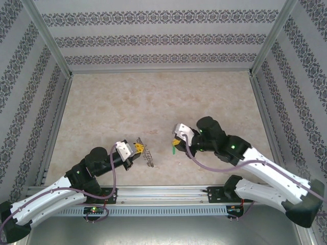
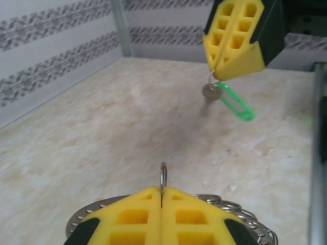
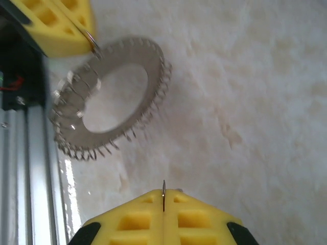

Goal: Put the keys on the keyring

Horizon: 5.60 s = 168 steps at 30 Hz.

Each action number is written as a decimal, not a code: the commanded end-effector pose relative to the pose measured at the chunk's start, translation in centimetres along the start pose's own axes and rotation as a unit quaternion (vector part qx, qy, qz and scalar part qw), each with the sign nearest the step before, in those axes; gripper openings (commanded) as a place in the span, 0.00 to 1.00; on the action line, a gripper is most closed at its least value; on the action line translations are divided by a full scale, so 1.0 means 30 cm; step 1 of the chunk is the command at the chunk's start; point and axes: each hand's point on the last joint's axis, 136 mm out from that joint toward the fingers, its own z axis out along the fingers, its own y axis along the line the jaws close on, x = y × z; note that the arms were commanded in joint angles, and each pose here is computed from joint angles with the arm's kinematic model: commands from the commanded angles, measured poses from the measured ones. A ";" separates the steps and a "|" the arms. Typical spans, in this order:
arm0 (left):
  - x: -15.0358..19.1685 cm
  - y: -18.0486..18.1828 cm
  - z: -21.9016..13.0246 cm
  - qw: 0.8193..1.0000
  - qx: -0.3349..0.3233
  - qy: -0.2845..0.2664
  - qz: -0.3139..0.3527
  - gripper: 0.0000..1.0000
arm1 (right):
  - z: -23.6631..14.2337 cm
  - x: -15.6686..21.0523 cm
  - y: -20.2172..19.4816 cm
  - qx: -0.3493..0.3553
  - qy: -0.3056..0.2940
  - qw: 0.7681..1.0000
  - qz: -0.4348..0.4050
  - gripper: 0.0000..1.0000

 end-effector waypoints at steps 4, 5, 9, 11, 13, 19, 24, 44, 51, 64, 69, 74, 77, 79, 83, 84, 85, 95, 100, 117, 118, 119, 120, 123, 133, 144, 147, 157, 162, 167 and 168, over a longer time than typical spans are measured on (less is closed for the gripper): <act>-0.267 -0.148 -0.038 0.983 0.147 -0.107 0.003 0.00 | -0.059 -0.121 0.097 -0.075 -0.094 0.991 -0.058 0.00; -0.270 -0.158 -0.031 0.982 0.158 -0.099 0.002 0.00 | -0.062 -0.130 0.104 -0.081 -0.100 0.990 -0.060 0.00; -0.286 -0.174 -0.004 0.981 0.181 -0.076 0.003 0.00 | -0.066 -0.142 0.129 -0.104 -0.112 0.987 -0.053 0.00; -0.293 -0.175 0.008 0.980 0.185 -0.069 0.005 0.00 | -0.070 -0.136 0.130 -0.102 -0.111 0.987 -0.047 0.00; -0.296 -0.180 0.022 0.980 0.193 -0.057 0.007 0.00 | -0.071 -0.138 0.131 -0.102 -0.121 0.987 -0.038 0.00; -0.287 -0.195 0.059 0.976 0.213 -0.035 0.011 0.00 | -0.072 -0.134 0.138 -0.079 -0.150 0.984 -0.047 0.00; -0.274 -0.191 0.072 0.977 0.210 -0.025 0.017 0.00 | -0.080 -0.147 0.153 -0.089 -0.165 0.982 -0.039 0.00; -0.269 -0.184 0.080 0.979 0.202 -0.028 0.020 0.00 | -0.064 -0.161 0.194 -0.111 -0.170 0.978 -0.040 0.00; -0.265 -0.177 0.076 0.980 0.195 -0.029 0.021 0.00 | -0.061 -0.147 0.199 -0.114 -0.157 0.980 -0.041 0.00; -0.256 -0.178 0.084 0.980 0.196 -0.024 0.020 0.00 | -0.067 -0.144 0.198 -0.101 -0.143 0.983 -0.059 0.00; -0.254 -0.179 0.084 0.980 0.196 -0.023 0.020 0.00 | -0.060 -0.148 0.198 -0.099 -0.141 0.983 -0.063 0.00; -0.251 -0.178 0.084 0.980 0.195 -0.022 0.020 0.00 | -0.069 -0.161 0.183 -0.082 -0.146 0.984 -0.065 0.00; -0.250 -0.179 0.085 0.980 0.196 -0.022 0.020 0.00 | -0.074 -0.167 0.171 -0.070 -0.148 0.984 -0.068 0.00; -0.248 -0.178 0.086 0.980 0.195 -0.021 0.020 0.00 | -0.077 -0.172 0.171 -0.070 -0.151 0.984 -0.069 0.00; -0.249 -0.178 0.086 0.980 0.195 -0.021 0.021 0.00 | -0.075 -0.176 0.178 -0.077 -0.151 0.983 -0.069 0.00; -0.248 -0.177 0.086 0.980 0.194 -0.021 0.021 0.00 | -0.075 -0.176 0.179 -0.078 -0.152 0.983 -0.069 0.00; -0.250 -0.177 0.085 0.980 0.194 -0.022 0.021 0.00 | -0.076 -0.177 0.182 -0.080 -0.152 0.983 -0.069 0.00; -0.247 -0.174 0.084 0.981 0.191 -0.020 0.022 0.00 | -0.079 -0.175 0.199 -0.091 -0.151 0.982 -0.069 0.00; -0.248 -0.172 0.082 0.981 0.189 -0.020 0.022 0.00 | -0.075 -0.180 0.199 -0.092 -0.152 0.982 -0.070 0.00; -0.248 -0.167 0.077 0.982 0.184 -0.022 0.027 0.00 | -0.081 -0.183 0.194 -0.087 -0.151 0.982 -0.068 0.00; -0.247 -0.167 0.077 0.982 0.183 -0.022 0.027 0.00 | -0.080 -0.183 0.195 -0.087 -0.150 0.982 -0.068 0.00; -0.248 -0.167 0.077 0.982 0.183 -0.022 0.027 0.00 | -0.080 -0.181 0.194 -0.087 -0.150 0.983 -0.068 0.00; -0.249 -0.166 0.078 0.983 0.183 -0.023 0.027 0.00 | -0.079 -0.179 0.193 -0.086 -0.149 0.983 -0.067 0.00; -0.244 -0.167 0.079 0.983 0.183 -0.021 0.026 0.00 | -0.077 -0.176 0.191 -0.085 -0.147 0.983 -0.066 0.00; -0.243 -0.165 0.079 0.983 0.182 -0.021 0.027 0.00 | -0.081 -0.178 0.194 -0.087 -0.146 0.983 -0.066 0.00; -0.241 -0.169 0.081 0.982 0.185 -0.022 0.027 0.00 | -0.080 -0.180 0.190 -0.084 -0.145 0.984 -0.066 0.00; -0.240 -0.168 0.082 0.982 0.184 -0.022 0.027 0.00 | -0.076 -0.183 0.183 -0.079 -0.147 0.984 -0.064 0.00; -0.240 -0.169 0.080 0.982 0.185 -0.023 0.026 0.00 | -0.067 -0.196 0.170 -0.071 -0.147 0.984 -0.065 0.00; -0.239 -0.169 0.080 0.982 0.184 -0.022 0.026 0.00 | -0.065 -0.199 0.176 -0.078 -0.148 0.984 -0.065 0.00; -0.238 -0.167 0.080 0.983 0.183 -0.022 0.027 0.00 | -0.063 -0.198 0.180 -0.082 -0.148 0.983 -0.064 0.00; -0.240 -0.166 0.080 0.983 0.182 -0.022 0.027 0.00 | -0.064 -0.199 0.181 -0.082 -0.149 0.983 -0.065 0.00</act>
